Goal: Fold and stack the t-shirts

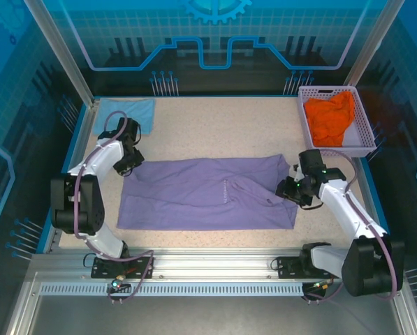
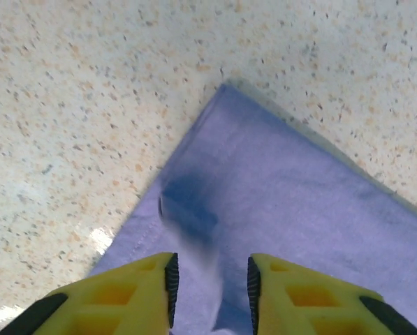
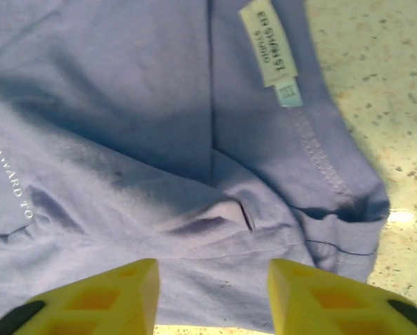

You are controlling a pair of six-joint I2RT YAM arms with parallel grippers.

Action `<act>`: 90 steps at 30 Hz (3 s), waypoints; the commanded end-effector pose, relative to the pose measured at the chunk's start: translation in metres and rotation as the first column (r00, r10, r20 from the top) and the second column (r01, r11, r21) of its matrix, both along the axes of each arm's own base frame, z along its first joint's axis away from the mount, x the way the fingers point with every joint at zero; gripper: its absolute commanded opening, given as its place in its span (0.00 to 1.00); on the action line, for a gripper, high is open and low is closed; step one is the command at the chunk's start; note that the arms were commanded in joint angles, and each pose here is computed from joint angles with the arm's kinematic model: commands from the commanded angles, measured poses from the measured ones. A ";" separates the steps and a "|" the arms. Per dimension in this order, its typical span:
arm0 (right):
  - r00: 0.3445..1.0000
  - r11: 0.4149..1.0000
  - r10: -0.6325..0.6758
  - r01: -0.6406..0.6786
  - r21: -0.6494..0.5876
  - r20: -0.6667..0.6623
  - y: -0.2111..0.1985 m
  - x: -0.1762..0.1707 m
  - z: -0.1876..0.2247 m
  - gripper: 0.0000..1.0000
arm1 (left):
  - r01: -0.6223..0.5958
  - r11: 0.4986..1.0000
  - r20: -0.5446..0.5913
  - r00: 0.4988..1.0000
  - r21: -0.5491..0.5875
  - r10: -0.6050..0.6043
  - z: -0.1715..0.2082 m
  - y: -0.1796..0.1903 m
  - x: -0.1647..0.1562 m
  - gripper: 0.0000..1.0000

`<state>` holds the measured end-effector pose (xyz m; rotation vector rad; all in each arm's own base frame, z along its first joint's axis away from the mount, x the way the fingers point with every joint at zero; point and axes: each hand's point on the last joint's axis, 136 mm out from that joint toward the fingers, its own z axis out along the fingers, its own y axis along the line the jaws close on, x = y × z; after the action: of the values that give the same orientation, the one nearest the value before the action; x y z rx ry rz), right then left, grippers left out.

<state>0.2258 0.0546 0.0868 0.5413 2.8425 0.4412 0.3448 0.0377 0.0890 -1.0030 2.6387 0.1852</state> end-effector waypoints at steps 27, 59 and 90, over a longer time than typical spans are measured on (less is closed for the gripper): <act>0.991 0.983 -0.016 -0.008 -0.181 -0.130 0.001 0.195 -0.059 0.21 | 0.085 0.996 -0.099 0.992 0.041 -0.080 -0.057 -0.004 0.075 0.31; 0.996 0.998 -0.052 0.049 0.043 0.066 0.020 0.093 0.009 0.66 | 0.190 0.899 0.269 0.959 -0.396 -0.084 0.046 -0.120 0.053 0.65; 0.990 0.999 0.005 -0.010 -0.030 -0.142 0.045 0.037 -0.045 0.50 | 0.649 0.569 0.516 0.756 -0.505 -0.403 -0.028 -0.411 0.023 0.53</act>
<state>0.2569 0.0991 0.0416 0.5732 2.9836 0.4129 0.3622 -0.3726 0.0610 -0.3325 2.5829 -1.0565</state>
